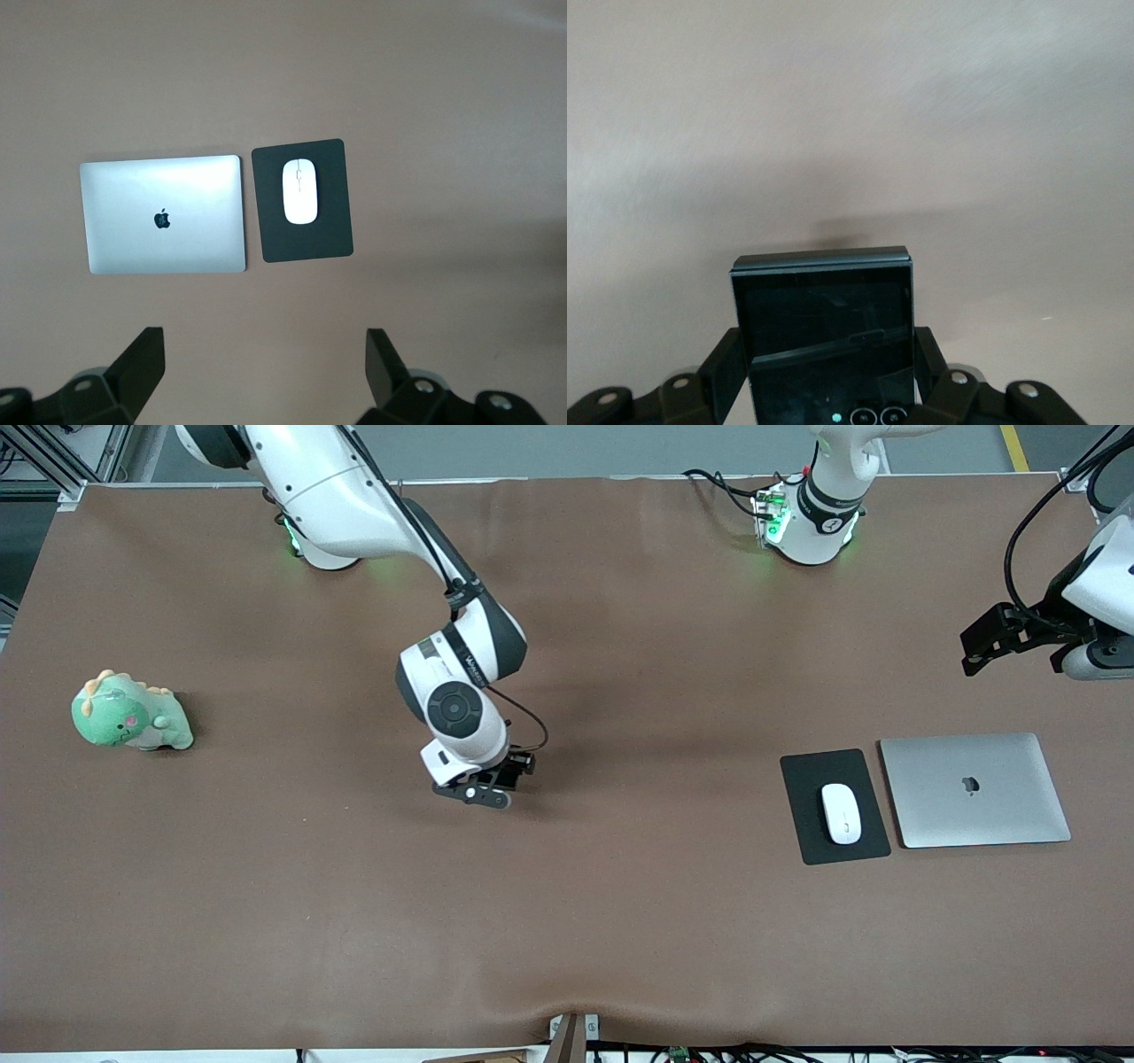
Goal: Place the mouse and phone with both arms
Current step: 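Grasp the black phone with the right gripper while the left gripper withdraws, then carry the phone with the right gripper toward the green plush toy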
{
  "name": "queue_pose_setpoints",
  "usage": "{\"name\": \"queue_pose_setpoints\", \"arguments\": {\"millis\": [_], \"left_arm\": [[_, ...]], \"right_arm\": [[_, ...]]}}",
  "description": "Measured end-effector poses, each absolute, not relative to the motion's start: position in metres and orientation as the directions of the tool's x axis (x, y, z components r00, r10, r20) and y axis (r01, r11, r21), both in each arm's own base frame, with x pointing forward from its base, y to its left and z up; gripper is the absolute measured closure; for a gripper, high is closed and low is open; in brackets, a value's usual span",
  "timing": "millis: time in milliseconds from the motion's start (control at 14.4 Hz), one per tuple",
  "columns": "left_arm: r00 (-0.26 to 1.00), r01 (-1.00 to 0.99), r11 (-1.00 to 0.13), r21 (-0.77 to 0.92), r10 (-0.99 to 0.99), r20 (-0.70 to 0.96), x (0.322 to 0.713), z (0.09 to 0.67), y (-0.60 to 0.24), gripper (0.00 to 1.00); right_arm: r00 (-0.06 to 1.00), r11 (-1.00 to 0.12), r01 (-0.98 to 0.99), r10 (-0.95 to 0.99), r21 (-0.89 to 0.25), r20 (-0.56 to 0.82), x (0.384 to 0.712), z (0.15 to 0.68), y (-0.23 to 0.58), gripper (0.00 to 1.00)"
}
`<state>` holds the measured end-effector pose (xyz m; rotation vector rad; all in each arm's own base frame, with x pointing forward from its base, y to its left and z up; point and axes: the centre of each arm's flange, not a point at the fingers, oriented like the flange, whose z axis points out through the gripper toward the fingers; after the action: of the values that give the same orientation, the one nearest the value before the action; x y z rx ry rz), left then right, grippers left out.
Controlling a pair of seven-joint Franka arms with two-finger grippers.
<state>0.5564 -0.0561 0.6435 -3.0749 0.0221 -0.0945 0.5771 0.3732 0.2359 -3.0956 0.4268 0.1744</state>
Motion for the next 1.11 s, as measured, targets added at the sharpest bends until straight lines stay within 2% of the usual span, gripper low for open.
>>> {"name": "queue_pose_setpoints", "arguments": {"millis": [278, 696, 904, 1113], "left_arm": [[0.998, -0.011, -0.998, -0.066, -0.015, 0.06, 0.557, 0.643, -0.055, 0.0], [0.998, -0.001, -0.998, -0.065, -0.005, 0.067, 0.558, 0.644, -0.05, 0.0], [0.997, 0.002, -0.998, -0.063, -0.003, 0.083, 0.559, 0.646, -0.048, 0.0], [0.996, 0.003, -0.998, -0.063, -0.002, 0.086, 0.56, 0.646, -0.048, 0.0]], "right_arm": [[0.933, -0.94, -0.342, -0.341, 0.003, -0.116, 0.609, 0.246, 0.314, 0.2], [0.94, -0.949, -0.316, -0.314, 0.003, -0.134, 0.623, 0.245, 0.243, 0.2], [0.955, -0.961, -0.275, -0.27, -0.023, -0.12, 0.621, 0.254, 0.182, 0.2], [0.978, -0.981, -0.189, -0.184, -0.045, -0.096, 0.6, 0.242, 0.113, 0.2]]}}
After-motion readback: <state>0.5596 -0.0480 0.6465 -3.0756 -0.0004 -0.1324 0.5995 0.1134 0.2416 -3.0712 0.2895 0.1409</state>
